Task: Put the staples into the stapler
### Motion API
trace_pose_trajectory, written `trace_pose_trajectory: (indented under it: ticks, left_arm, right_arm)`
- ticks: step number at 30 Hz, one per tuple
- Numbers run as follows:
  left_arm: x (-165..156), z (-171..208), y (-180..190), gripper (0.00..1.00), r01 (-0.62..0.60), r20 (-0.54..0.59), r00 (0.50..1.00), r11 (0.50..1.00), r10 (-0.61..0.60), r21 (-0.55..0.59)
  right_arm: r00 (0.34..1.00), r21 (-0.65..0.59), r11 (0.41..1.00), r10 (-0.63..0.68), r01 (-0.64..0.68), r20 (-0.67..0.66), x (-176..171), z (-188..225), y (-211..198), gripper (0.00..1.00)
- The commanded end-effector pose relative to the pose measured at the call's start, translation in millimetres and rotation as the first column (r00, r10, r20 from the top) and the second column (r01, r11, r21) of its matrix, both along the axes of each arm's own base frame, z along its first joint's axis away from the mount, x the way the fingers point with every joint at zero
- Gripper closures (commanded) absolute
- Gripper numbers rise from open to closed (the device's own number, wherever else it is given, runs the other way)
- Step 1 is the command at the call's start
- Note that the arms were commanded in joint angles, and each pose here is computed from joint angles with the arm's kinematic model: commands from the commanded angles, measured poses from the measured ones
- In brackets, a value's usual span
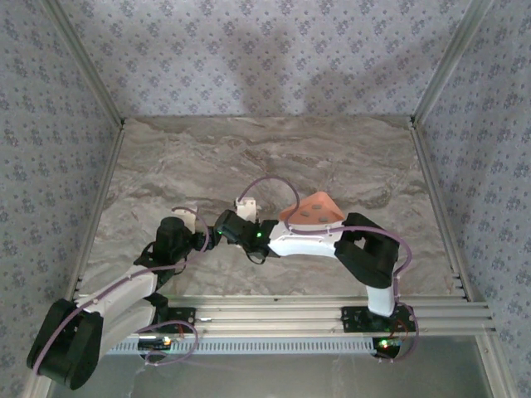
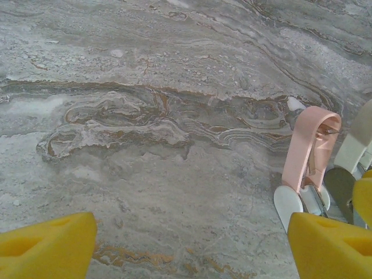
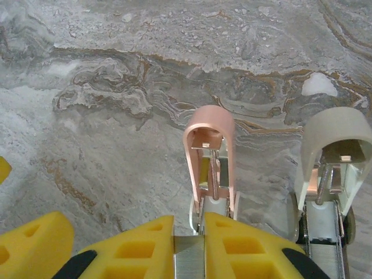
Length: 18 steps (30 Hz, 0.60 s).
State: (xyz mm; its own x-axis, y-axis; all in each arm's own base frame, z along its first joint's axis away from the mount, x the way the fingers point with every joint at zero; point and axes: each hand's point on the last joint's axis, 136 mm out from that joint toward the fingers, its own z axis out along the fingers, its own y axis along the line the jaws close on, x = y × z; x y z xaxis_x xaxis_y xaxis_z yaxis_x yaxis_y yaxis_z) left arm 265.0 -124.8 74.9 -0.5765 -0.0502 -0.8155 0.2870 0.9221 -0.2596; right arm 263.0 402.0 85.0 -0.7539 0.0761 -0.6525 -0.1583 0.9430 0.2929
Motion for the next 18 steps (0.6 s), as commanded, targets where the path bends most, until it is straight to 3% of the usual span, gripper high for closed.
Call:
trace_pose_trajectory:
  ticks: [1, 18]
  left_arm:
    - [4.5, 8.0, -1.0, 0.15, -0.011, 0.029, 1.0, 1.0, 0.012, -0.018]
    - [5.2, 7.3, 1.0, 0.15, -0.024, 0.028, 0.999, 1.0, 0.024, -0.013]
  right_arm:
    - [1.0, -0.023, 0.999, -0.026, 0.027, 0.002, 0.8, -3.9, 1.4, 0.82]
    - [0.999, -0.035, 0.999, -0.028, 0.027, -0.036, 3.3, -12.6, 4.3, 0.83]
